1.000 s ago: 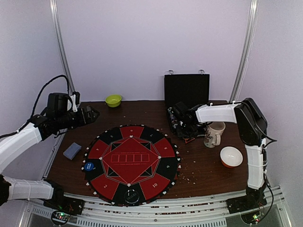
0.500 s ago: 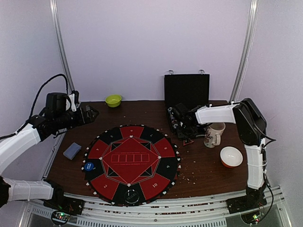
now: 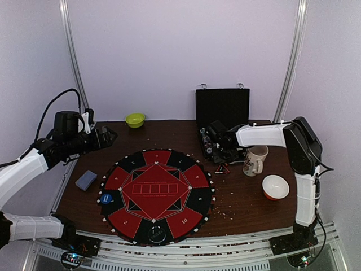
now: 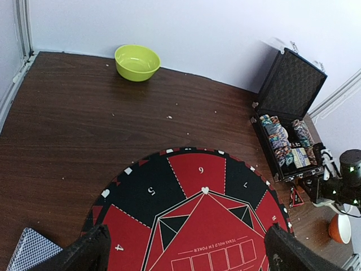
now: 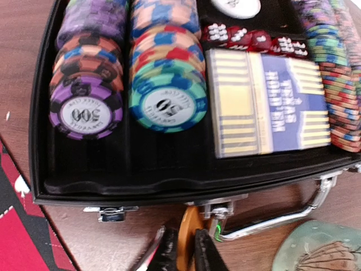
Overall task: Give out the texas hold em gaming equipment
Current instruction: Pick up the big blind button from the center of the board, then pass from the right arm to the left
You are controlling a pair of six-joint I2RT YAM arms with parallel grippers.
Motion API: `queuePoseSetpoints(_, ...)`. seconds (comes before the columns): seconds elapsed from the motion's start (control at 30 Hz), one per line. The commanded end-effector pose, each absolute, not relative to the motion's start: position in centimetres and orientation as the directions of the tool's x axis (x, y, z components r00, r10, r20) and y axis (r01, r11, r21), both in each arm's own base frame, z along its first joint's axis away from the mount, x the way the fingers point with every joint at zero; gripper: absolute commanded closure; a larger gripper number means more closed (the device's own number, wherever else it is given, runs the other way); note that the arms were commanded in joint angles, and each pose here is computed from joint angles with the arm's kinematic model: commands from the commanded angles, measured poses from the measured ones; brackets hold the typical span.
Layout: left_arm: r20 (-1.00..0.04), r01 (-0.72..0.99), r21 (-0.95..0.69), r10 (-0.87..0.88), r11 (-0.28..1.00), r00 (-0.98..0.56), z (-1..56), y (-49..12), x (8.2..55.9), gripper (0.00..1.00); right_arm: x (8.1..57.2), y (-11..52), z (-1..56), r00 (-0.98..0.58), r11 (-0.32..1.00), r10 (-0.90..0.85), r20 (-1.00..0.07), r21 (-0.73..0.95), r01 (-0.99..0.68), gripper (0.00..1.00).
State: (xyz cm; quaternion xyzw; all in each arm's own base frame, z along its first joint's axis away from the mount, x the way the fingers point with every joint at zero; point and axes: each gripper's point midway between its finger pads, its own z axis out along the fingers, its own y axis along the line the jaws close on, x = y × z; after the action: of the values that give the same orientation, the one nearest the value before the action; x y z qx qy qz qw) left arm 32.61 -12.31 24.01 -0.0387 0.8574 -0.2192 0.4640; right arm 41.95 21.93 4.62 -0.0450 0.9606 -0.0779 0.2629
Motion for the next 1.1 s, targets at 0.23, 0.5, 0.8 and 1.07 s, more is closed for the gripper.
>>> queuePoseSetpoints(0.23,-0.817,0.180,-0.406,-0.268,0.896,-0.511,25.6,-12.6,33.0,0.02,40.1,23.0,8.5,-0.836,0.956,-0.257,-0.484,-0.256,-0.146,1.00)
queuePoseSetpoints(0.5,-0.826,0.342,-0.456,-0.248,0.822,-0.506,28.3,-15.5,32.7,0.13,30.9,35.5,22.1,-0.051,0.517,-0.770,-0.637,-0.575,-0.634,1.00)
queuePoseSetpoints(0.8,-0.799,0.666,-0.583,-0.178,0.466,-0.575,32.2,-22.8,29.3,0.32,23.0,40.6,27.7,0.788,0.032,-0.567,-0.238,-0.963,-0.267,1.00)
queuePoseSetpoints(1.07,-0.775,0.763,-0.621,0.004,0.181,-0.632,32.1,-28.5,24.6,0.08,23.5,44.5,29.7,0.816,-0.111,-0.546,0.191,-0.982,0.156,1.00)
